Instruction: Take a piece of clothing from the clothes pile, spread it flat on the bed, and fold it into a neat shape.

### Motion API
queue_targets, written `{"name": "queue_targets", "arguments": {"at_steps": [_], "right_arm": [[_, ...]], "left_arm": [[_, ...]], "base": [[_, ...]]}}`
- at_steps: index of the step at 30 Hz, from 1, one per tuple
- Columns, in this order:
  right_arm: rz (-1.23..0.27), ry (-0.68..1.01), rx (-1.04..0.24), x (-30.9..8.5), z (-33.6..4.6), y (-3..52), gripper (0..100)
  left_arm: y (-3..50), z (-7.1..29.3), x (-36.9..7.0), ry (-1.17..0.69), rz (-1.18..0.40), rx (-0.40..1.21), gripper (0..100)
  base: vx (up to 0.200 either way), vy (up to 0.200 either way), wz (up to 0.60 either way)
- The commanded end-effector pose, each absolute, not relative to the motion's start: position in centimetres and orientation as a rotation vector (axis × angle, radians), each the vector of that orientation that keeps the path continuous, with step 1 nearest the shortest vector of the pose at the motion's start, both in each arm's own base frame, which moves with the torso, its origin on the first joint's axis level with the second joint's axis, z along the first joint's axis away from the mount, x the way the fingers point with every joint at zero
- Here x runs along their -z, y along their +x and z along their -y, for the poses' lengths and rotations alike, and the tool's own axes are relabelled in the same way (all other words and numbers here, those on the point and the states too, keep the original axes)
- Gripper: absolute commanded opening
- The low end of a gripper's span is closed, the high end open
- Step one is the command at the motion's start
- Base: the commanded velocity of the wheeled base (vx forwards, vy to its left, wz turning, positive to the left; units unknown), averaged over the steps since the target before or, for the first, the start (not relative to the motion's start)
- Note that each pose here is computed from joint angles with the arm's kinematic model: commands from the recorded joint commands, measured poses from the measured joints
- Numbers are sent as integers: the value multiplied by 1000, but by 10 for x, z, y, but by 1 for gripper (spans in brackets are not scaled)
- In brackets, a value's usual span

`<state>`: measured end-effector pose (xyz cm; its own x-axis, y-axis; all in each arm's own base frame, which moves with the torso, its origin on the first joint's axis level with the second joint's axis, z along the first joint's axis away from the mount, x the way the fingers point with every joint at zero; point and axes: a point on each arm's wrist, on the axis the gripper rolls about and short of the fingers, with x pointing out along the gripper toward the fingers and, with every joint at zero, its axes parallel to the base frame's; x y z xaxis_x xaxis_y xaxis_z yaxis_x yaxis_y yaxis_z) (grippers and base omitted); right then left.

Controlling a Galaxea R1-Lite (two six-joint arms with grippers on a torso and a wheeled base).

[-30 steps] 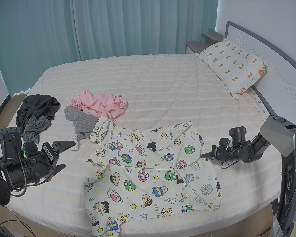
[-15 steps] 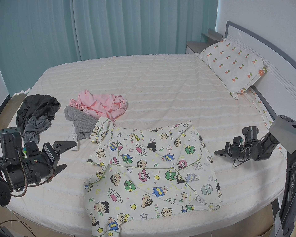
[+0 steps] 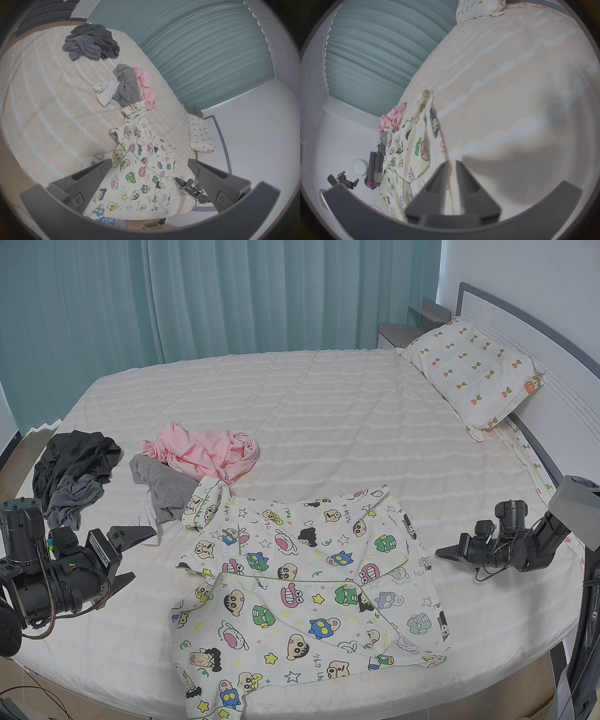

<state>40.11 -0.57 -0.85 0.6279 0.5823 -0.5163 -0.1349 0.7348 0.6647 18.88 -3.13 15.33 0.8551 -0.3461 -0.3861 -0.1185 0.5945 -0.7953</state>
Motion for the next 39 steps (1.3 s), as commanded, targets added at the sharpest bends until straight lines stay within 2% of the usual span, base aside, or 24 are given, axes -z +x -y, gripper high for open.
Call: {"name": "queue_targets", "arguments": {"at_steps": [1, 16, 17, 23, 30, 39], "right_arm": [[-813, 611, -481, 5, -11, 396, 100], [-904, 554, -577, 6, -56, 387, 100], [-903, 544, -590, 7, -60, 389, 0], [-945, 553, -560, 5, -57, 394, 0], [-903, 563, -451, 4, -24, 401, 0], [-895, 590, -385, 9, 4, 398, 0]], "left_arm": [[189, 31, -153, -937, -551, 139, 100], [189, 31, -153, -938, -548, 138, 100], [189, 31, -153, -936, -549, 140, 100], [189, 31, -154, -936, -547, 139, 100], [188, 31, -156, -935, -535, 144, 100], [187, 31, -156, -933, -535, 146, 100]], "base": [[0, 0, 0], [0, 0, 0], [0, 0, 0], [0, 0, 0], [0, 0, 0], [0, 0, 0]]}}
